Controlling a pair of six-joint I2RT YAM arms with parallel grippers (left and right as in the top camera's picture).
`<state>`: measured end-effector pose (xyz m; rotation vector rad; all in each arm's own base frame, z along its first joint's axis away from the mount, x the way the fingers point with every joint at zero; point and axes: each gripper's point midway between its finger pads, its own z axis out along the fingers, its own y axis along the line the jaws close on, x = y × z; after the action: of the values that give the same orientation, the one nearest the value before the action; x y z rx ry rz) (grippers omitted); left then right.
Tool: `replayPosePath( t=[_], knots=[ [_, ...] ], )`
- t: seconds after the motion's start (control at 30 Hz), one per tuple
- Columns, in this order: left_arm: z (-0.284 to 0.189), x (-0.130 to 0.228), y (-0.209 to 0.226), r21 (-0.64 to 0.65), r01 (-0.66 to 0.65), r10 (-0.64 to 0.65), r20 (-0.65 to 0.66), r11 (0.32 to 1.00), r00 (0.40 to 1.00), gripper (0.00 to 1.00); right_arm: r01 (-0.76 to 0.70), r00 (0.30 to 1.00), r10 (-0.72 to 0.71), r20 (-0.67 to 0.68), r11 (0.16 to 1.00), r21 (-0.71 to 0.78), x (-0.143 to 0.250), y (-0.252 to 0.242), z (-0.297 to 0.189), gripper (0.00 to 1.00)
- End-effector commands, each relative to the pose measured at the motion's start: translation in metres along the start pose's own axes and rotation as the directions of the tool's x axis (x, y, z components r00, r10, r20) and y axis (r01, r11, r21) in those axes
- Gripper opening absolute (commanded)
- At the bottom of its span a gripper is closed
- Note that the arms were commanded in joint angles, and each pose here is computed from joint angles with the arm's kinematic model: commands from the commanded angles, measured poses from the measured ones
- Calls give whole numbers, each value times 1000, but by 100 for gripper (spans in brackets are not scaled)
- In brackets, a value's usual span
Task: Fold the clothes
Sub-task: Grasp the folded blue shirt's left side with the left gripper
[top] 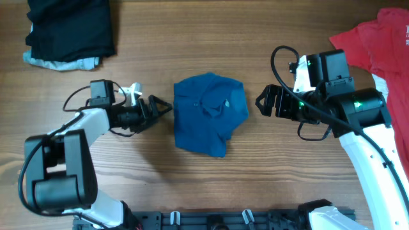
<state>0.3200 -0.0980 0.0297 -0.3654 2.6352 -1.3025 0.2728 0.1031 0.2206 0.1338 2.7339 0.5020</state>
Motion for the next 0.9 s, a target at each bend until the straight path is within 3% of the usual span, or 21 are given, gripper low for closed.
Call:
replayPosePath(
  t=[0.0, 0.3, 0.33, 0.4, 0.5, 0.57, 0.6, 0.63, 0.77, 0.87],
  knots=[
    [29, 21, -11, 61, -85, 91, -94, 995, 991, 100, 11, 1000, -11, 11, 1000, 2, 0, -1, -3, 99],
    [68, 46, -27, 41, -234, 237, -172, 971, 956, 100, 9, 1000, -9, -5, 1000, -4, 4, 0, -3, 100],
    [70, 45, -27, 27, -250, 251, -167, 968, 953, 98, 7, 1000, -7, -12, 1000, -2, 6, -1, -3, 99],
    [76, 40, -32, 22, -306, 306, -139, 952, 942, 78, 7, 1000, -6, -21, 1000, 2, 8, -1, -3, 99],
    [86, 35, -48, 55, -394, 398, -99, 917, 912, 79, 5, 999, -4, -38, 1000, 9, 12, -3, -4, 99],
    [92, 32, -51, 30, -435, 436, -81, 900, 896, 51, 14, 999, -14, -43, 1000, 10, 13, -4, -4, 99],
    [96, 30, -51, 3, -460, 459, -70, 888, 886, 15, 19, 999, -18, -44, 1000, 11, 14, -4, -4, 99],
    [99, 29, -54, -5, -479, 478, -61, 878, 876, 4, 19, 999, -18, -45, 1000, 11, 14, -4, -4, 99],
    [98, 9, -74, 18, -531, 530, 39, 847, 847, 4, 24, 998, -23, -61, 1000, 17, 18, -5, -4, 99],
    [80, -35, -92, -26, -577, 571, 181, 816, 801, 4, 38, 996, -35, -82, 999, 27, 23, -8, -4, 99]
  ],
)
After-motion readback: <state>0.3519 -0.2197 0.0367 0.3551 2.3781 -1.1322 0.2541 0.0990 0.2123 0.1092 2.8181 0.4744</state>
